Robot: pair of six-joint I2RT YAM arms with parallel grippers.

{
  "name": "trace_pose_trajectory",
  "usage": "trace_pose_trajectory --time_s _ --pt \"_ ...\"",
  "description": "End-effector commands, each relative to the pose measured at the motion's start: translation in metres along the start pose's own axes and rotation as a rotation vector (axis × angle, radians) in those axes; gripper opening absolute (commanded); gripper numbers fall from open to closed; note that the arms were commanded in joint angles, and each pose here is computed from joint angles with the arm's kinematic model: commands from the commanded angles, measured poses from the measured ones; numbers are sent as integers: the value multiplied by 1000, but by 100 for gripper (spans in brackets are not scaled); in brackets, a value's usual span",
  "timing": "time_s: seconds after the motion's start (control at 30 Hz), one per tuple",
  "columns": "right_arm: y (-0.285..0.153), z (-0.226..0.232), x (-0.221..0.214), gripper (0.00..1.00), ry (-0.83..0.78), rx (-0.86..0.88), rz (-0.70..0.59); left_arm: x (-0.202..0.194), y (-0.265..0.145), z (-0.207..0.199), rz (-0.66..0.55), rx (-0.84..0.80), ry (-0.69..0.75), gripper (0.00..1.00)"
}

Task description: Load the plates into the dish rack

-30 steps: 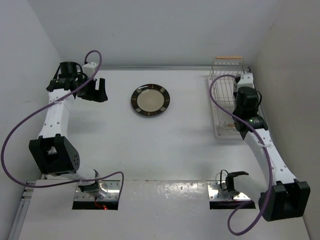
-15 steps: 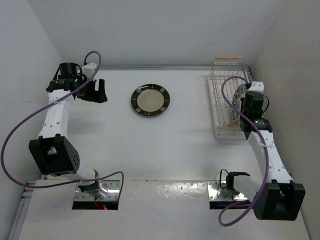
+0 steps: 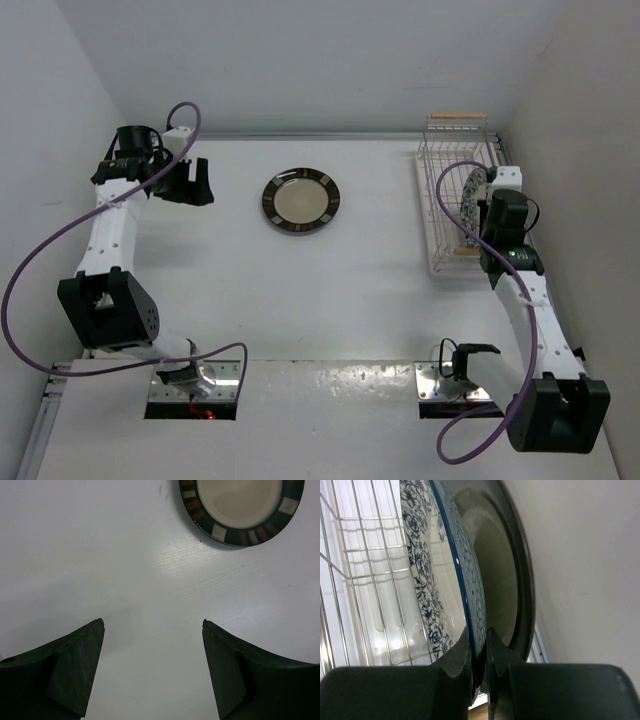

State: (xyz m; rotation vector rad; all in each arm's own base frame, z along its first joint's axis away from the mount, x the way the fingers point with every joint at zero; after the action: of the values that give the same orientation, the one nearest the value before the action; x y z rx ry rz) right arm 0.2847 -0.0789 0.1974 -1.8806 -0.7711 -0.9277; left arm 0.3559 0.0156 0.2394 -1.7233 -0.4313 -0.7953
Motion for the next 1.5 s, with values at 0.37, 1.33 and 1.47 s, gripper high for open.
trace_pose_trajectory --time_s 0.37,1.33,1.47 --pt "-29 -23 91 0 95 -39 -305 4 2 2 -17 -14 -16 83" --pt "4 21 17 9 109 33 21 -7 16 3 27 -48 -31 83" --pt "4 22 7 27 109 30 20 -12 31 -4 70 -63 -8 83"
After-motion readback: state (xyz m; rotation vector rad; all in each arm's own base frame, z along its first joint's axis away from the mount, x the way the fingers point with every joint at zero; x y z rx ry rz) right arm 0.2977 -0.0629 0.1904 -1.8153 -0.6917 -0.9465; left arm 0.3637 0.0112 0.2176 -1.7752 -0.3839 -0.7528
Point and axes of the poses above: each gripper's point midway between its finger pads, its own y axis out along the fingers, its own z axis along the line the jaws close on, x = y × z, the point moved 3 cm from there along -y, back along the fingers, and after that the axes turned 1 degree about -y, right-handed, at the moved point
